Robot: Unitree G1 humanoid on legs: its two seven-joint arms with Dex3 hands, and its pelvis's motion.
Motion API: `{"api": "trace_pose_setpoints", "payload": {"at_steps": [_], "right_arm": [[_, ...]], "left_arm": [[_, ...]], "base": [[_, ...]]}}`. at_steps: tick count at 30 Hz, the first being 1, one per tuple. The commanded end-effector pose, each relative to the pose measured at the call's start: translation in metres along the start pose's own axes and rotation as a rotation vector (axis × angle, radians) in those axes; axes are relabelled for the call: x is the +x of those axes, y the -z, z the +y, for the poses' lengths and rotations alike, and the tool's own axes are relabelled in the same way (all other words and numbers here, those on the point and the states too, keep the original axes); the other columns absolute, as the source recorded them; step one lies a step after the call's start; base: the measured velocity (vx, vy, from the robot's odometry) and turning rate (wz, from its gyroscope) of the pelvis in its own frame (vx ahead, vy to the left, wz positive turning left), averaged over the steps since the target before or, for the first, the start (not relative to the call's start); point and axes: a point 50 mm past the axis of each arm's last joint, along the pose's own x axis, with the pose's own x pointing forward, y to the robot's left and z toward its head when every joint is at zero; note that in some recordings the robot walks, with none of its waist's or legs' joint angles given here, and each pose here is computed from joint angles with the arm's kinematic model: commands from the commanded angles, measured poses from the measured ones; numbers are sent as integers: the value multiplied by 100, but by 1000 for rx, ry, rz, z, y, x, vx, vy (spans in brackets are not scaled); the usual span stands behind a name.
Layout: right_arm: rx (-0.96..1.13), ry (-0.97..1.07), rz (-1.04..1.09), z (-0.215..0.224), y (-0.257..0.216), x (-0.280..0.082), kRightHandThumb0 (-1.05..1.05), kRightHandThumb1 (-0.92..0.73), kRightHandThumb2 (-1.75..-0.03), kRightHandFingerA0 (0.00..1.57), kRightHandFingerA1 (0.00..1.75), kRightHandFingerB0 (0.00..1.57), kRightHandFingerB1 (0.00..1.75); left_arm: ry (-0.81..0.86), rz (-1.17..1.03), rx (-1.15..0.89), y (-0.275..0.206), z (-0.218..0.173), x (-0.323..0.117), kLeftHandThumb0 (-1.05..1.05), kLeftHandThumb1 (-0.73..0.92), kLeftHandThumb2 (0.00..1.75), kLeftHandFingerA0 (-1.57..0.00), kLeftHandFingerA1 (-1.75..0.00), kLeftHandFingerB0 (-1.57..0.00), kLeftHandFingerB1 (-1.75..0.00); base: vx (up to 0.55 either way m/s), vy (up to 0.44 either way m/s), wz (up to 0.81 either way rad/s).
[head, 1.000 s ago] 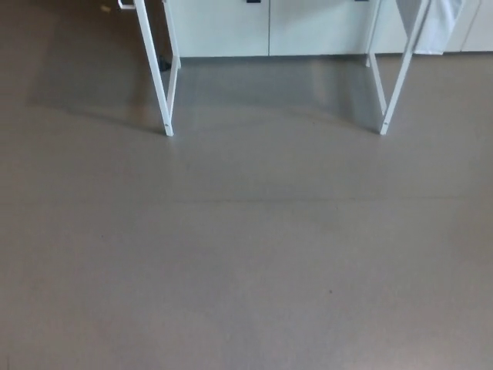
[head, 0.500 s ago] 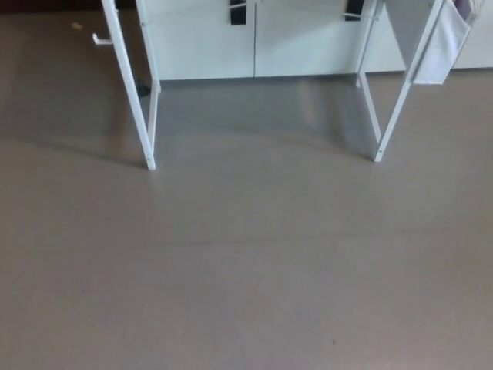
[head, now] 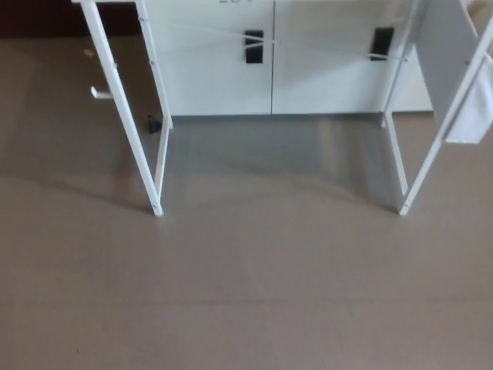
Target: The robot walks towards a desk on which a file tray is kept in the middle and a stapler is kept to its right. The robot lifts the stapler using its right hand and places it on the file tray.
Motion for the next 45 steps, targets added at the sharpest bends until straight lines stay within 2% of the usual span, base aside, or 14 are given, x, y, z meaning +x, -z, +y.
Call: {"api": "trace_pose_setpoints", "payload": {"at_steps": [1, 18, 20, 21, 26, 27, 30, 33, 35, 37, 39, 42, 44, 45], "right_arm": [[53, 12, -3, 0, 7, -3, -58, -42, -83, 0, 44, 5, 37], [49, 7, 13, -1, 8, -4, -55, -65, -62, 12, 32, 10, 23], [33, -3, 11, -1, 10, -6, -33, -50, -102, 0, 50, 0, 50], [48, -2, 4, -1, 11, -6, -54, -65, -62, 19, 34, 9, 22], [78, 27, 0, 2, 12, -4, -53, -63, -61, 18, 35, 11, 25], [145, 21, -8, 3, 13, -5, -31, -52, -101, 0, 50, 0, 49], [132, 14, -29, 4, 11, -7, -30, -55, -103, 0, 50, 0, 49], [98, 2, -13, 2, 10, -7, -49, -63, -62, 21, 35, 10, 22], [77, -10, 3, 0, 11, -6, -33, -52, -102, 0, 50, 0, 50], [67, 10, 3, 0, 12, -6, -55, -64, -61, 19, 34, 11, 25], [45, 19, 2, 0, 12, -6, -32, -48, -100, 1, 50, 0, 49], [70, 21, 13, 1, 12, -5, -51, -63, -61, 17, 33, 11, 26], [84, 3, 4, 1, 12, -5, -33, -50, -101, 0, 50, 0, 49], [90, 1, -5, -1, 9, -5, -50, -62, -60, 16, 33, 11, 26]], "left_arm": [[-27, 9, 30, 3, 7, -2, -66, 42, 122, -18, -76, 0, -65], [-18, 7, 12, 3, 8, -2, -66, 38, 119, -15, -74, 0, -65], [-15, 14, 15, 7, 9, -3, -66, 39, 120, -15, -74, 0, -65], [-17, 15, 19, 8, 9, -3, -66, 38, 120, -16, -75, 0, -65], [-21, 16, 0, 10, 9, -3, -68, 37, 119, -17, -76, 0, -66], [-18, 20, 14, 11, 8, -3, -68, 39, 121, -18, -77, 0, -66], [-24, 29, 46, 13, 8, -3, -71, 42, 123, -21, -79, 0, -66], [-19, 27, 40, 12, 9, -3, -71, 39, 123, -20, -79, 0, -67], [-19, 23, 42, 12, 9, -4, -69, 37, 121, -20, -79, 0, -66], [-14, 20, 47, 12, 9, -4, -69, 37, 120, -20, -78, 0, -66], [-22, 24, 38, 13, 8, -3, -99, 52, 110, -32, -119, -16, -99], [-19, 24, 37, 13, 8, -4, -68, 40, 122, -21, -79, 0, -66], [-17, 22, 32, 12, 9, -4, -65, 41, 121, -21, -77, 0, -65], [-17, 22, 18, 12, 7, -3, -66, 41, 121, -20, -78, 0, -65]], "base": [[281, -95, -2], [379, 111, -13], [362, 12, 11], [254, -66, 17], [441, -152, 7], [397, -166, 57], [392, -171, 8], [293, -101, -4], [286, -70, -16], [266, 4, -14], [333, 123, -16], [377, 137, -9], [335, 142, -4], [318, 128, 7]]}}
